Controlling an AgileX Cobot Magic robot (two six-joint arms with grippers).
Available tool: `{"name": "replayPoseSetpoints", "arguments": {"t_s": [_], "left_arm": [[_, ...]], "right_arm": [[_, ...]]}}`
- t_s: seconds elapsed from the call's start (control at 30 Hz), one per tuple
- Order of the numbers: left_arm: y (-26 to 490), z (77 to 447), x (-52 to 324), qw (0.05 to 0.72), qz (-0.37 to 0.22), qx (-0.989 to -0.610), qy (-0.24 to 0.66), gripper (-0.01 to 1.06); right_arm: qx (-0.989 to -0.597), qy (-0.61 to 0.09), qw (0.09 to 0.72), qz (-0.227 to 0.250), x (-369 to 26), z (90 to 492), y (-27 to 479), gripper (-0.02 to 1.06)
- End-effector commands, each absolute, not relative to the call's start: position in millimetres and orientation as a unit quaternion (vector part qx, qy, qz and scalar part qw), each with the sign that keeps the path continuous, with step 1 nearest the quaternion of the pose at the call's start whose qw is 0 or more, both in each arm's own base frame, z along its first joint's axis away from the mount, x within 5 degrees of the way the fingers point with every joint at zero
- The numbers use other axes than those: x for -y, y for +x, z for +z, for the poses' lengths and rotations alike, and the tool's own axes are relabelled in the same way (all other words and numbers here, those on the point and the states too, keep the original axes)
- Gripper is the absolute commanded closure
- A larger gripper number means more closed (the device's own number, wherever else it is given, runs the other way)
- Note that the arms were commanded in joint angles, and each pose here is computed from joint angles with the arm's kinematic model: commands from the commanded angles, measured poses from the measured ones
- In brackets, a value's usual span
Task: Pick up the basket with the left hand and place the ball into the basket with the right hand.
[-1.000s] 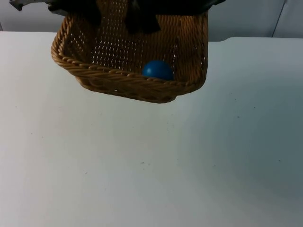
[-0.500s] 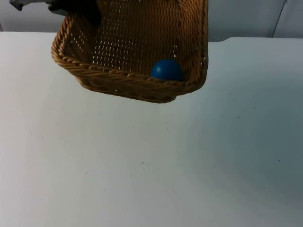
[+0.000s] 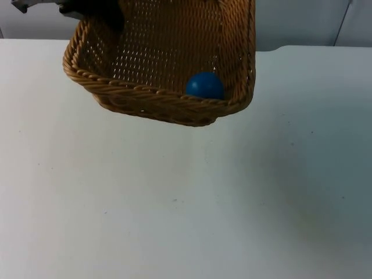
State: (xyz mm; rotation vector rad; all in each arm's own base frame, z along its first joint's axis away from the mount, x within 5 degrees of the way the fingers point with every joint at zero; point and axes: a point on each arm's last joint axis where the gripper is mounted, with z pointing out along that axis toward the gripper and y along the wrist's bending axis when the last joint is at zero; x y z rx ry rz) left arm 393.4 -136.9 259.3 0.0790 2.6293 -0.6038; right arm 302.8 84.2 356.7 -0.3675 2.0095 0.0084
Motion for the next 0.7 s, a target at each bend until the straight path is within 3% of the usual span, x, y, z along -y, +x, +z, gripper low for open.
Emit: {"name": "replayPoseSetpoints", "arguments": {"t_s": [0.0,0.13,0.27,0.43,0.47,0.57,0.67], "left_arm": [[394,265,139,0.230,-0.232,-0.945,0.020,1.05],[394,266,139,0.232,-0.232,-0.945,0.019,1.05],[395,265,139,0.234,-0.232,-0.944,0.019,1.05],[395,264,139,0.233,-0.231,-0.944,0.019,1.05],[395,265,139,0.234,-0.231,-0.944,0.020,1.05],[395,265,139,0.234,-0.231,-0.944,0.021,1.05],[395,265,139,0.233,-0.231,-0.944,0.021,1.05]], "right_arm": [[-0.830,-0.132,0.541,-0.028,-55,354,299,0.00],[-0.834,-0.066,0.543,-0.076,-1,344,295,0.00],[-0.831,0.016,0.550,-0.083,37,342,291,0.00],[-0.830,0.045,0.549,-0.085,49,342,289,0.00],[-0.811,0.033,0.578,-0.086,48,348,292,0.00],[-0.779,0.106,0.618,-0.011,43,359,290,0.00],[-0.800,0.059,0.596,-0.033,33,356,288,0.00]]}}
